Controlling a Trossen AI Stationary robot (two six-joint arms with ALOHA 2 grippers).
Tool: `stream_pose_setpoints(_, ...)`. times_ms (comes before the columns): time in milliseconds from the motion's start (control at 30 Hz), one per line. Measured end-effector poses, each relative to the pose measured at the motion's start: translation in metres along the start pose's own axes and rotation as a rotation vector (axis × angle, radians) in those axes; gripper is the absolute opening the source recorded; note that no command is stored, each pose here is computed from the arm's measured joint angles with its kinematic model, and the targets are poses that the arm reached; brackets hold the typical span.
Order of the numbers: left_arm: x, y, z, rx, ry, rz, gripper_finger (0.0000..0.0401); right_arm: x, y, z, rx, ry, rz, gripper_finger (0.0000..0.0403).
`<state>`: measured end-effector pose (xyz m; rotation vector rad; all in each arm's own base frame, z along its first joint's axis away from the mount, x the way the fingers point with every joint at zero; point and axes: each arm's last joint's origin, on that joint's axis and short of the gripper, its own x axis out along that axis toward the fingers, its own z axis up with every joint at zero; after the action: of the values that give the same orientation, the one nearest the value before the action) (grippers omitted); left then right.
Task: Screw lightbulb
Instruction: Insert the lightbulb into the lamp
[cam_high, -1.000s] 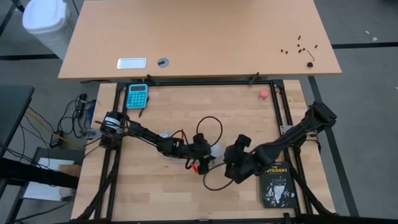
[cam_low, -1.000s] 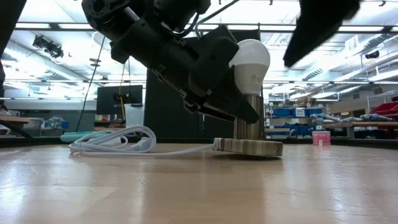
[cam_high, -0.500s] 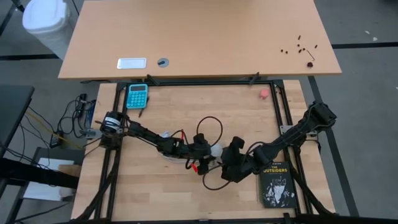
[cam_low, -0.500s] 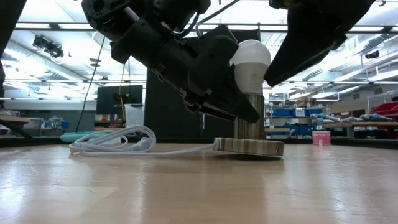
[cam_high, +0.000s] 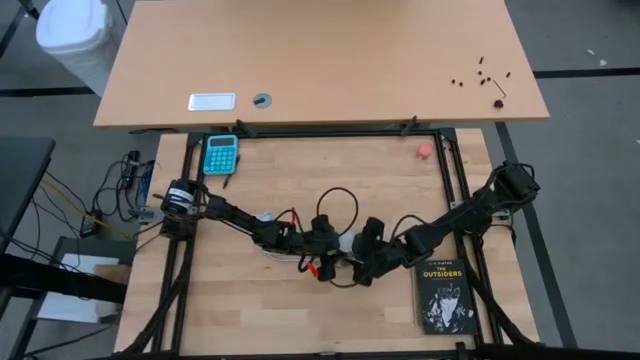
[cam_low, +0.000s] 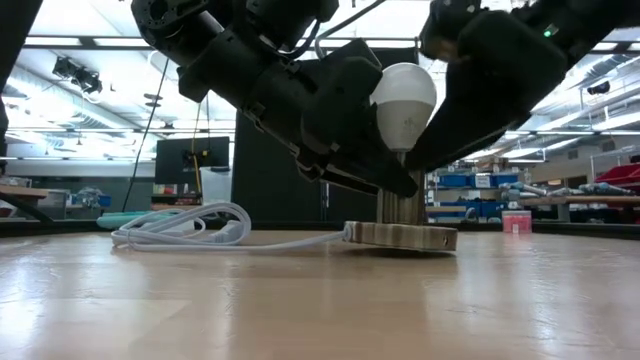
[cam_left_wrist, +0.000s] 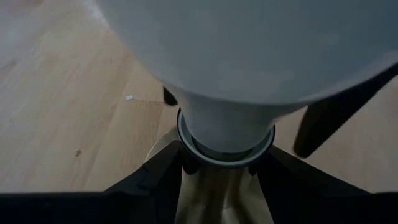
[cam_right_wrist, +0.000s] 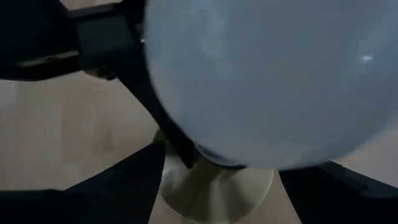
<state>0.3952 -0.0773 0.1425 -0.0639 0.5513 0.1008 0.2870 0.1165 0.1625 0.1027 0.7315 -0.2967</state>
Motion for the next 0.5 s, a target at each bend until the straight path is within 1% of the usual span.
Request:
stream_pose_setpoints(267, 0.000, 0.000, 0.000, 0.000, 0.000, 0.000, 0.0193, 0.003, -0.007, 0.015, -0.065, 0.060, 0.071, 0.0309)
stream_pose_setpoints(367, 0.000, 0.000, 0.000, 0.000, 0.001, 0.001, 0.0193, -0.001, -0.011, 0.023, -0.062, 0.078, 0.087, 0.0309)
stream_pose_setpoints(500, 0.000, 0.000, 0.000, 0.000, 0.001, 0.001, 0.0193, -0.006, -0.016, 0.028, -0.055, 0.067, 0.092, 0.0309)
